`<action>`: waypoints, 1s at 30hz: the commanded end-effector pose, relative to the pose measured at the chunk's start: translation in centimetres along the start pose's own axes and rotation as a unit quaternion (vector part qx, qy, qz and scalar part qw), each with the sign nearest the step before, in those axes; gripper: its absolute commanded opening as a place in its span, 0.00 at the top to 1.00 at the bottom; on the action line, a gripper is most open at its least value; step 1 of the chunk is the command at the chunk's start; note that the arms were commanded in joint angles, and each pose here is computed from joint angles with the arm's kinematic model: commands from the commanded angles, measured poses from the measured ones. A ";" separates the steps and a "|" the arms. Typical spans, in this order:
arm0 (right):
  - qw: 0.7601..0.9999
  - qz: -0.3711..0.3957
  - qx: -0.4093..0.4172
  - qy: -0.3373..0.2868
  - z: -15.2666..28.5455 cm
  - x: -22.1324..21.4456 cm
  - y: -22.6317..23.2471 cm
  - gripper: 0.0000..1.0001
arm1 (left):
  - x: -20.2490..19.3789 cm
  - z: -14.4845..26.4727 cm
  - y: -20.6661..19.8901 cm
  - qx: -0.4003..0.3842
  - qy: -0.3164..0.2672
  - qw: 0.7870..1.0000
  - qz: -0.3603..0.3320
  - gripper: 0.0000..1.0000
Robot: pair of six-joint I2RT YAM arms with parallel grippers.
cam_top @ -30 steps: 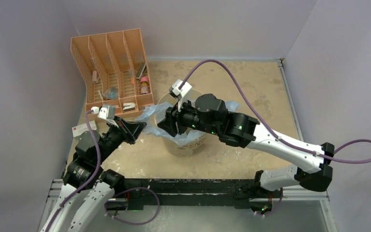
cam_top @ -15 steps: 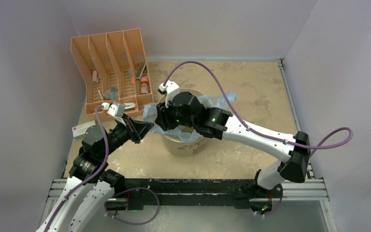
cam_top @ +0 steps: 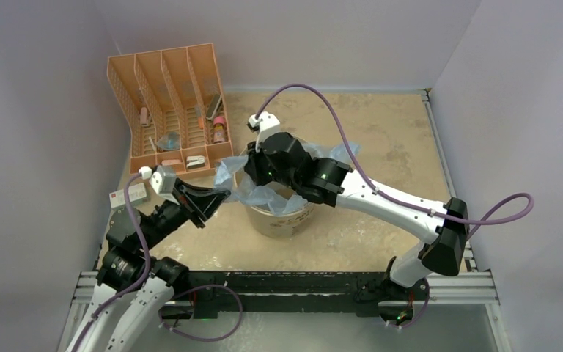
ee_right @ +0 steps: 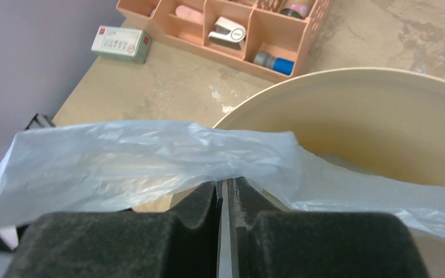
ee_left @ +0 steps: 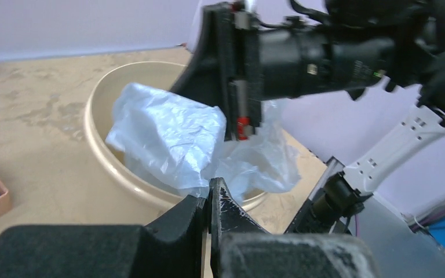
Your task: Put the trash bags into the trash bin
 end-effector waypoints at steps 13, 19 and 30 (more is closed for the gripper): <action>0.993 -0.053 0.048 -0.094 3.1 6.0 -0.3 0.84 | 1.6 0.0 -1.6 -0.076 0.027 0.994 -0.067 1.00; 0.991 0.007 0.109 -0.079 6.6 4.0 -0.9 0.54 | 1.7 -0.1 -1.4 -0.070 0.021 0.994 -0.078 1.00; 0.964 0.144 0.223 -0.035 8.8 -1.1 -1.9 0.38 | 1.7 1.0 -1.4 -0.035 0.023 0.997 -0.057 0.90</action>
Point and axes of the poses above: each gripper's point midway between its finger pads, its own z axis back along the fingers, its own y axis along the line the jaws close on, x = y × z, the point moved 8 cm from there along z, back along the fingers, and after that the axes turned 4 degrees about -z, right-handed, at the moved point
